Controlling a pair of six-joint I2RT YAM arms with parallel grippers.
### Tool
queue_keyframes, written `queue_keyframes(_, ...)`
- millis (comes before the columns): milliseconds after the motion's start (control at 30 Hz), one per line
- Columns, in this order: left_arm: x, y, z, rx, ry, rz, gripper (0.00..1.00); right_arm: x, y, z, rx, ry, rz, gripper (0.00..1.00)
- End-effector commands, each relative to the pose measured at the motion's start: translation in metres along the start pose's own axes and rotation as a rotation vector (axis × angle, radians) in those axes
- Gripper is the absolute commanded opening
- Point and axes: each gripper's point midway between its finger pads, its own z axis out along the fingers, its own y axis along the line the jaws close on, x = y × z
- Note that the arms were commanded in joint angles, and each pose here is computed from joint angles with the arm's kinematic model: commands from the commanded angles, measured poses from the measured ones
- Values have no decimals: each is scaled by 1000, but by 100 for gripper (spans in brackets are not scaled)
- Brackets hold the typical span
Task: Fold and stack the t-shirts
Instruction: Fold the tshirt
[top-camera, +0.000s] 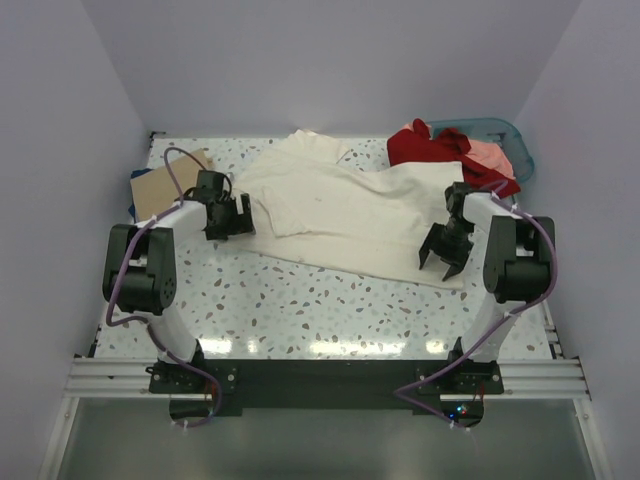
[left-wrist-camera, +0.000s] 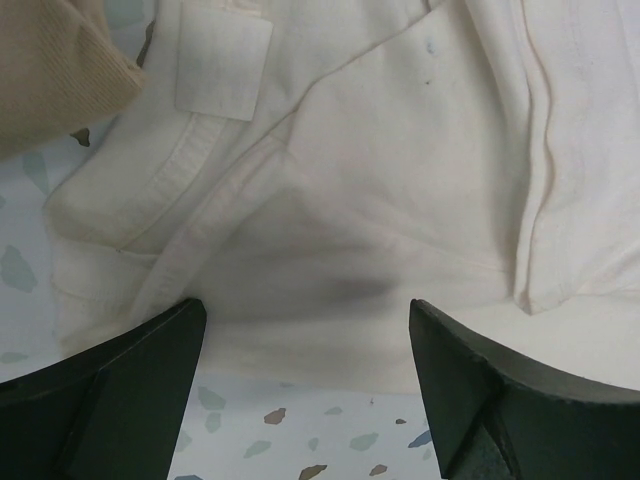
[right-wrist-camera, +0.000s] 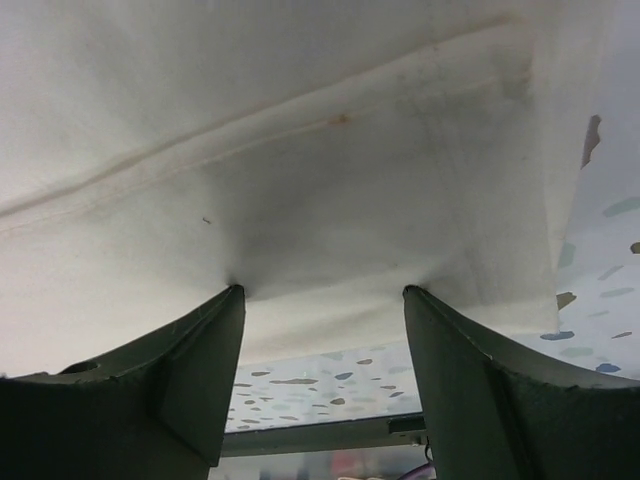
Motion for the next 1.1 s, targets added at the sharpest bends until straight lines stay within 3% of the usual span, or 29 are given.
queue_keyframes(0, -15, 4, -3, 5, -64, 44, 88, -24, -20, 1, 123, -81, -42, 69)
queue_keyframes(267, -28, -30, -27, 164, -116, 31, 88, -31, -6, -14, 62, -93, -62, 69)
queue_keyframes(533, -50, -69, -51, 274, -193, 30, 89, -35, 34, -52, -111, -146, -98, 69)
queue_keyframes(867, -21, -70, -15, 311, -126, -66, 89, -23, 32, -11, -102, -74, -98, 69)
queue_keyframes(1067, 7, -49, -8, 236, -87, -142, 89, 1, 20, 5, -88, -14, -87, 69)
